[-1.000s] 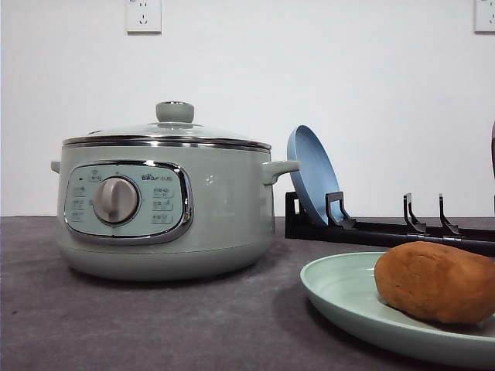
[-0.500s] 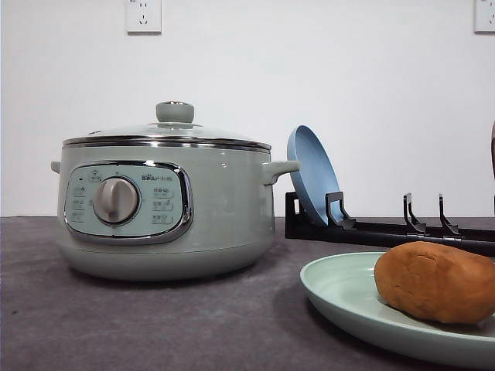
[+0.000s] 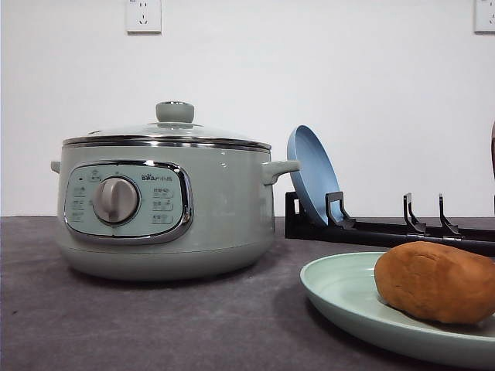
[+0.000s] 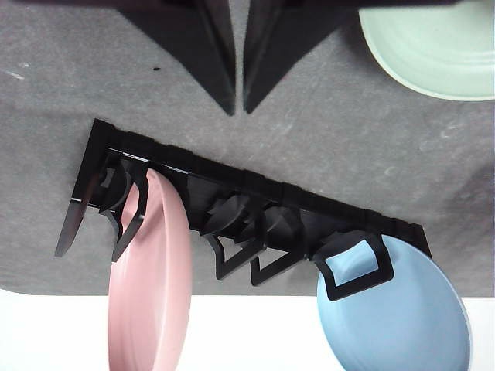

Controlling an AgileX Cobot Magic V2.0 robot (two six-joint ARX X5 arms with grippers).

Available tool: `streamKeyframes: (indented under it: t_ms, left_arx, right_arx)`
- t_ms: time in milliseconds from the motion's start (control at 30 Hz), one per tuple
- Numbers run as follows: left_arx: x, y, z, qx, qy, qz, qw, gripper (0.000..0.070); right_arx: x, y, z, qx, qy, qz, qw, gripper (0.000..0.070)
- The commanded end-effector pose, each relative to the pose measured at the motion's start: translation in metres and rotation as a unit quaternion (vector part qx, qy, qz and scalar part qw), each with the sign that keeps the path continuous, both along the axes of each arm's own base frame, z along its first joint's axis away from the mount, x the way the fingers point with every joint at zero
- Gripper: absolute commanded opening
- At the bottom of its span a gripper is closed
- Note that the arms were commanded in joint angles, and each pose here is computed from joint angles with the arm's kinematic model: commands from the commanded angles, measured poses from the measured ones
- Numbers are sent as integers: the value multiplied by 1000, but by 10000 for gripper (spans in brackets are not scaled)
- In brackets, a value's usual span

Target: Transfer potato from steamer to green plate

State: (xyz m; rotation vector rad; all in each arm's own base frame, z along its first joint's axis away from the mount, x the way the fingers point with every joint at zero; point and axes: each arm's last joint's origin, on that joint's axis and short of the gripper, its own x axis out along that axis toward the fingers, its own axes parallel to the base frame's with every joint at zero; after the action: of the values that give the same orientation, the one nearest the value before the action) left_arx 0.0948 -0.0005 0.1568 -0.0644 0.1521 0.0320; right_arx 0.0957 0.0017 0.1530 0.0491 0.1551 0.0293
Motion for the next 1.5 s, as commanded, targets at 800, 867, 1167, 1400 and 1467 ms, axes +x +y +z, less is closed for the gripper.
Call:
streamKeyframes:
  t_ms: [800,867,1167,1400,1467]
  left_arx:
    - [1,0,-7,3,13,0,1000,0]
    - [1,0,-8,3,13,0,1000,0]
    - [1,0,-8,3,13,0,1000,0]
    - [1,0,-7,3,13,0,1000,0]
    - [1,0,-8,3,13,0,1000,0]
  right_arx:
    - [0,0,0,-2,-5,-2,1000,4]
    - [0,0,0,-2,-4,-2,1000,4]
    - [0,0,0,-2,-4,-2,1000,4]
    - [0,0,0,-2,-4,-2,1000,4]
    - [0,0,0,-2,-5,-2,1000,4]
